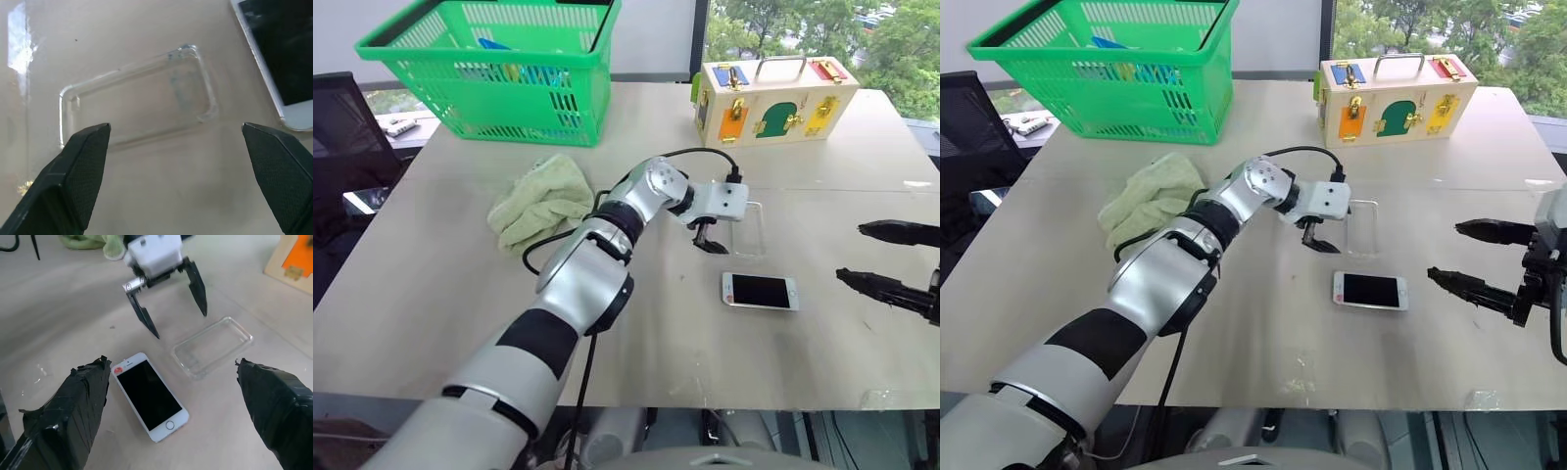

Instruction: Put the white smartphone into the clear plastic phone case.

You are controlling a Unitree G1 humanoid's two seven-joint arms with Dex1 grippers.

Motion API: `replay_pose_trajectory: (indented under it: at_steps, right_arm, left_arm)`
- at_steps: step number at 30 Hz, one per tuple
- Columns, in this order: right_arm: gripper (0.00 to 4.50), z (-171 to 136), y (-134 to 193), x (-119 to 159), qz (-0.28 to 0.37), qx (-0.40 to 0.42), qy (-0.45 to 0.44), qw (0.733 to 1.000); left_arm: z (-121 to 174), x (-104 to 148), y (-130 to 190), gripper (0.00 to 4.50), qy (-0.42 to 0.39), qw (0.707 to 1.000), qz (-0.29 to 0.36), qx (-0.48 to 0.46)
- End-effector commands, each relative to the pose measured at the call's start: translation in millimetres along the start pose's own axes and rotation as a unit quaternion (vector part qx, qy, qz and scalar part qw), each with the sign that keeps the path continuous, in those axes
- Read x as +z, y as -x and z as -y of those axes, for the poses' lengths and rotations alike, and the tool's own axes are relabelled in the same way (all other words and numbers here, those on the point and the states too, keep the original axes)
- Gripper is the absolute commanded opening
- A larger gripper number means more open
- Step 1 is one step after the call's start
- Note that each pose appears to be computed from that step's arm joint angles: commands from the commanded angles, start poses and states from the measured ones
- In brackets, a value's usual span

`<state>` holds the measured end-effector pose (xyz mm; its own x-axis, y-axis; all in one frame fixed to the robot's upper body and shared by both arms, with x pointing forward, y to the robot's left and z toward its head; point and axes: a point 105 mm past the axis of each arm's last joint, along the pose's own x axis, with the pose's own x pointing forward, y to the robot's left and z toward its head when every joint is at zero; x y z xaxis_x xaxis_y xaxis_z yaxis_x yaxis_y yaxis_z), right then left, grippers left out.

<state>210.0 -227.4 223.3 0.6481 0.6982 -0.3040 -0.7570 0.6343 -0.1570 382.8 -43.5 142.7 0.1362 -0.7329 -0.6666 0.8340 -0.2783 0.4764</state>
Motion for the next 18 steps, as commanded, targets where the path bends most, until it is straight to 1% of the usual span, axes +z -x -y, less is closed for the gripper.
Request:
replay_pose_trajectory:
  at_steps: [1, 3, 4, 5, 9, 10, 11, 12, 15, 18]
  right_arm:
    - [4.5, -17, 2, 7, 0.028, -0.038, 0.021, 0.999]
    - [4.5, -24, 2, 3, 0.029, -0.052, 0.014, 0.998]
    - [4.5, -27, 2, 2, 0.031, -0.058, 0.009, 0.998]
    - [4.5, -30, 2, 2, 0.033, -0.063, 0.007, 0.997]
    - [4.5, -39, -1, 0, 0.04, -0.078, -0.003, 0.996]
    - [4.5, -39, -2, -1, 0.04, -0.08, -0.004, 0.996]
    - [4.5, -41, -4, -1, 0.041, -0.083, -0.007, 0.996]
    - [4.5, -42, -5, -2, 0.042, -0.085, -0.01, 0.995]
    - [4.5, -45, -8, -3, 0.043, -0.086, -0.015, 0.995]
    - [4.5, -46, -13, -3, 0.047, -0.086, -0.019, 0.995]
  left_arm:
    - [-8, 13, -13, 4.2, -0.012, 0.999, -0.023, 0.025]
    - [-2, 12, -20, 3.69, -0.007, 0.999, -0.038, 0.009]
    - [3, 9, -24, 3.19, -0.014, 0.999, -0.05, -0.002]
    - [5, 8, -27, 2.85, -0.016, 0.998, -0.054, -0.007]
    - [16, 8, -35, 0.78, 0.021, 0.998, -0.046, -0.031]
    - [16, 7, -35, 0.55, 0.027, 0.998, -0.047, -0.033]
    - [18, 5, -34, 0.14, 0.049, 0.997, -0.042, -0.039]
    - [18, 4, -32, 0.03, 0.065, 0.996, -0.039, -0.042]
    - [18, 2, -27, 0.03, 0.102, 0.993, -0.024, -0.049]
    - [11, 2, -16, 0.03, 0.147, 0.988, 0.007, -0.039]
